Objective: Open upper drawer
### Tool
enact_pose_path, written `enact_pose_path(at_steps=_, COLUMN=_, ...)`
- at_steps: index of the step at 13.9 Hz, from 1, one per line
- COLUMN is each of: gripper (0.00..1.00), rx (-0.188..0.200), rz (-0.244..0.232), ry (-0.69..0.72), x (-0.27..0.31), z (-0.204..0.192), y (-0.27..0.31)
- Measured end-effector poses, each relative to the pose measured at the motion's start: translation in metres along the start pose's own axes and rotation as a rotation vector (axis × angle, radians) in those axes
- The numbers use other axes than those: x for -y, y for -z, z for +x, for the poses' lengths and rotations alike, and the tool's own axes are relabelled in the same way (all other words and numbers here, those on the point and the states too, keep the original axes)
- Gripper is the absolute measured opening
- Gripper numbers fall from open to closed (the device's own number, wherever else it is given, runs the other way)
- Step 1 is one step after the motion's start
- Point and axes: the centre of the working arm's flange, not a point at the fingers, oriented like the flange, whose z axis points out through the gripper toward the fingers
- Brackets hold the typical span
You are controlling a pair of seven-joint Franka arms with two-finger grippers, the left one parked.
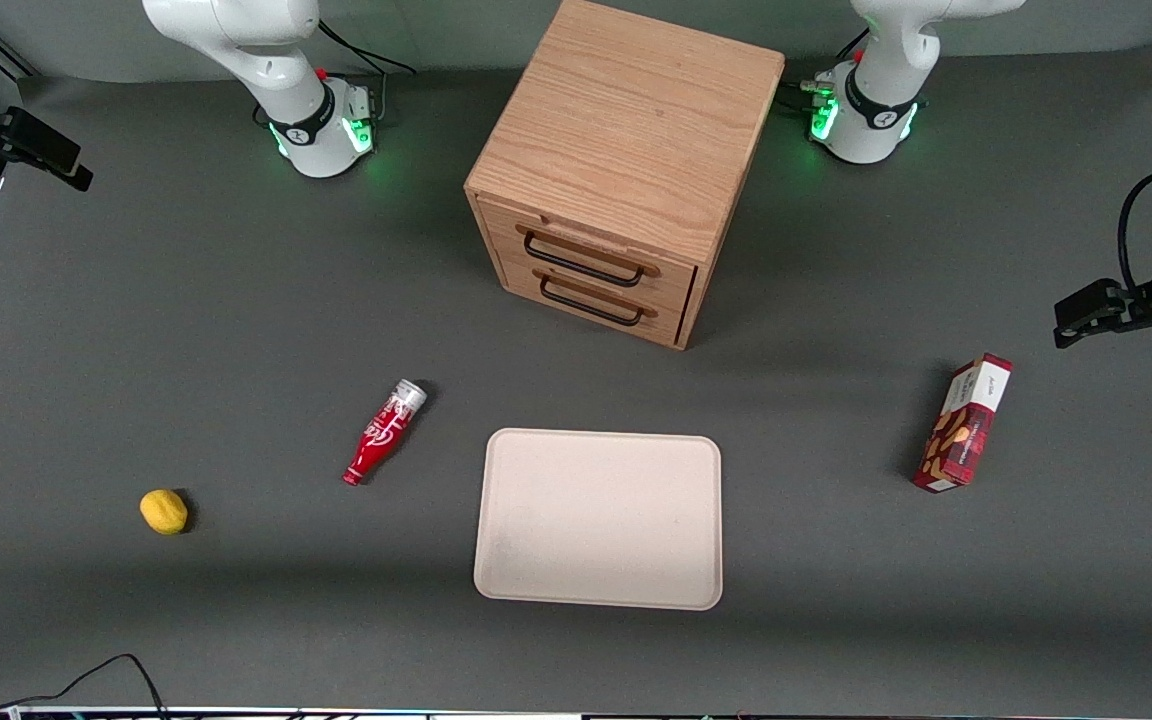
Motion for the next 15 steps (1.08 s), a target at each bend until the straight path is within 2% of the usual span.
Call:
enact_pose_path(at_steps=9, gripper=1.00, rx=0.000, rz=0.006, ry=-0.038, x=-0.013, z=0.001, y=0.003)
enact_pose_path(at_steps=12, gripper=1.00, rx=0.008, rz=0.008, ry=0.044, x=-0.006, z=-0.004, y=0.008)
enact_pose_path(at_steps=15, gripper=1.00, rx=0.010, rz=0.085, ry=0.222, x=0.012, z=-0.010, y=0.014)
